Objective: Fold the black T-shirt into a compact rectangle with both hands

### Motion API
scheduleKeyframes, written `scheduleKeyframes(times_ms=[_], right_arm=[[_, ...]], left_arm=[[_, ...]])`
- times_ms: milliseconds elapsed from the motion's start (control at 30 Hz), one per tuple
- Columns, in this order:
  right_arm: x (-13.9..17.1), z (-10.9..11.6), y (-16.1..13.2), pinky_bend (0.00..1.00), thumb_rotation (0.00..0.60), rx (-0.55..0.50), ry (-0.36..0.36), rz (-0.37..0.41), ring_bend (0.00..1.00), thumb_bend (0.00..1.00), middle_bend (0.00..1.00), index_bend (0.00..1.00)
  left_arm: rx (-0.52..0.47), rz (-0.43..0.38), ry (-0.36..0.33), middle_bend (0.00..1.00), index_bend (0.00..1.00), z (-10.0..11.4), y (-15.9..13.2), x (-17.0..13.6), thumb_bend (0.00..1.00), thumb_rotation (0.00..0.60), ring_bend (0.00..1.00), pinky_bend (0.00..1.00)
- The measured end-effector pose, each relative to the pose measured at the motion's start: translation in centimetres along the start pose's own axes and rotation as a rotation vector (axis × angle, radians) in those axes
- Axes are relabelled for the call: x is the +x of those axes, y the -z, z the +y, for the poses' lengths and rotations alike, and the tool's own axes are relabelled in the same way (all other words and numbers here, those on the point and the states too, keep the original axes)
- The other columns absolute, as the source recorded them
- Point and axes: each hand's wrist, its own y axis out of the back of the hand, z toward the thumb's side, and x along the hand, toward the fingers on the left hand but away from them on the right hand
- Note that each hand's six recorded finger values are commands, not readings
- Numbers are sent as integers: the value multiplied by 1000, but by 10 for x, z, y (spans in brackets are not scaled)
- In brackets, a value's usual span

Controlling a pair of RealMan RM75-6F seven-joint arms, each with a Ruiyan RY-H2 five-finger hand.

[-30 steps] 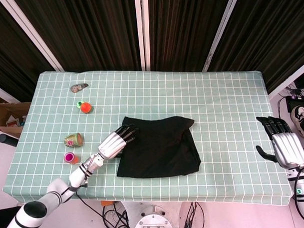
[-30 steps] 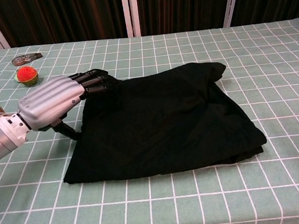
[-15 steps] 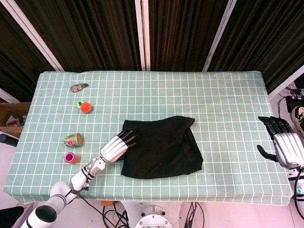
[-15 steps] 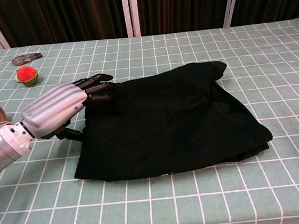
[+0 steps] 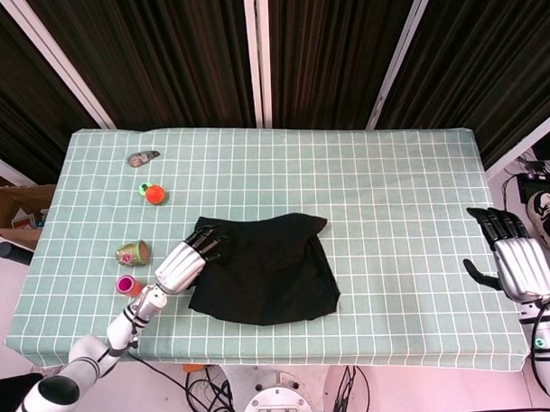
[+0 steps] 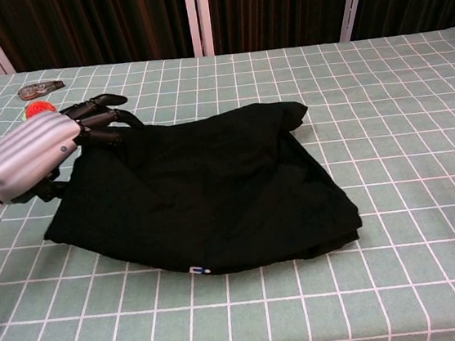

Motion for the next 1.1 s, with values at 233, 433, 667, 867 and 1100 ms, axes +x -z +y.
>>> scheduleKeyframes(times_ms=[233,433,667,867,1100], right_arm=[[3,-6,2,151,600,-15,-1,1,82,241,162,131],[7,-9,10,146,600,-27,3,-10,81,241,161,131],[12,-8,18,145,600,-35,14,-27,81,240,161,131],[17,-8,25,143,600,-39,15,-40,81,240,160,131],[21,-8,34,139,600,-44,16,-57,81,237,161,135]], left_arm=[[79,22,17,223,529,35,21,-18,701,600,77,166],[122,29,37,223,524,70,12,-18,709,600,77,166],[235,20,82,223,523,116,-5,-4,709,600,77,167],[317,-6,160,223,521,121,-14,20,709,600,77,168],[411,-53,276,222,520,102,-30,50,710,600,77,170]])
